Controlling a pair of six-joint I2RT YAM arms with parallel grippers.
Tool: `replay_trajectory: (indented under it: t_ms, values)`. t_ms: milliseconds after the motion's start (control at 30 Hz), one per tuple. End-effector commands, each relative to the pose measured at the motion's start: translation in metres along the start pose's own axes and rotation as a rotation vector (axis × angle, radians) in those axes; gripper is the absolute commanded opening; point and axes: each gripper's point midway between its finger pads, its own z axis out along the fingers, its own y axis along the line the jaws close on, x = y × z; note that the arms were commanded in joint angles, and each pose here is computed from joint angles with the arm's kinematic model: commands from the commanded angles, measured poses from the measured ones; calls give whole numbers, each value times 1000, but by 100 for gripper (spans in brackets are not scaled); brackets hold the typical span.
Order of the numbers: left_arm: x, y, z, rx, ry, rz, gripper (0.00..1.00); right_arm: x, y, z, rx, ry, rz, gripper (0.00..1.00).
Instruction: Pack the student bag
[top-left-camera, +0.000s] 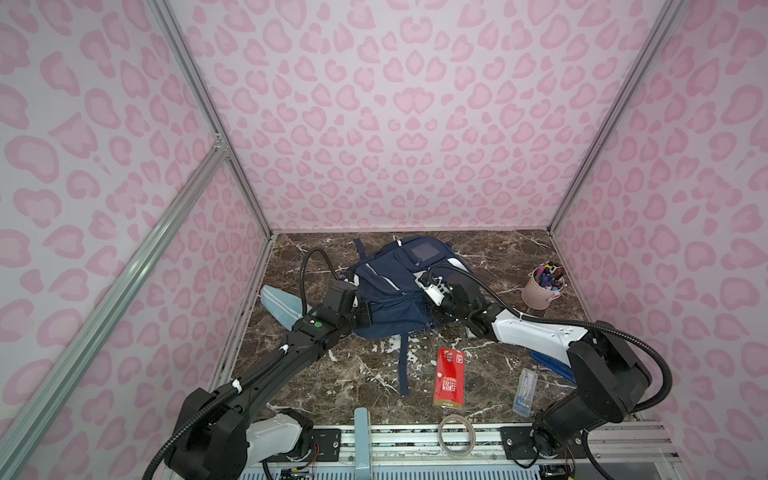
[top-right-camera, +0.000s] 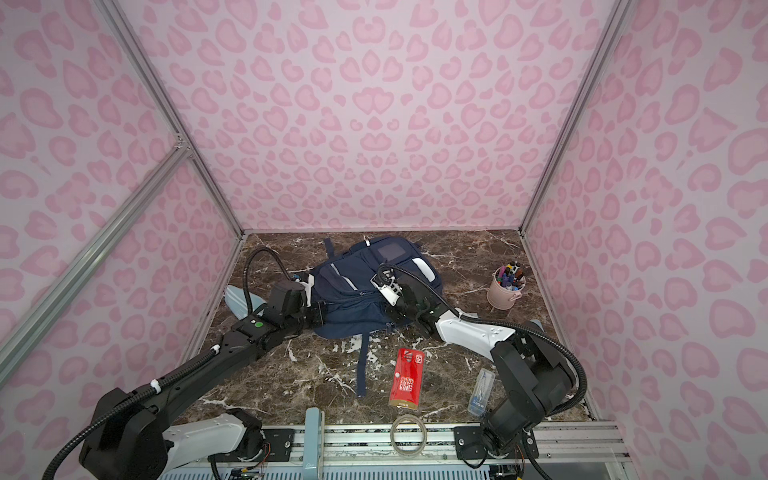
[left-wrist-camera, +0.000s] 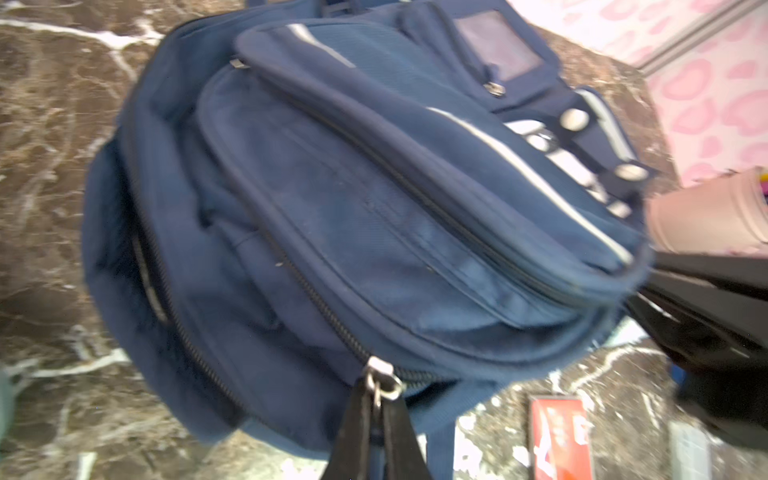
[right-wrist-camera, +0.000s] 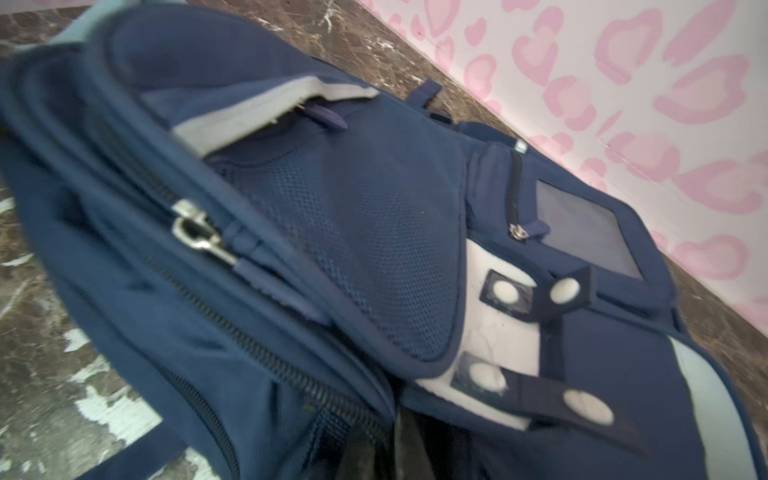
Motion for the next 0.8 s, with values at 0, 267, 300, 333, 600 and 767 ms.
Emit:
replay_trajectory:
  t_ms: [0, 267, 300, 333, 600, 767]
  values:
    - [9, -31, -9, 85, 32, 2, 3, -20, -6, -14, 62, -98, 78, 55]
    - [21, -71, -13, 177, 73, 40, 3, -41, 70, -61, -36, -302, -154, 98]
    - [22, -74, -13, 181, 78, 43, 3, -43, 76, -60, -26, -305, -197, 96]
    - [23, -76, -13, 186, 81, 47, 3, -48, 80, -58, -10, -316, -232, 93]
    - [23, -79, -19, 197, 83, 52, 3, -30, 102, -15, -52, -168, -366, 44]
    - [26, -69, -16, 169, 91, 41, 3, -15, 100, -13, -44, -126, -401, 0]
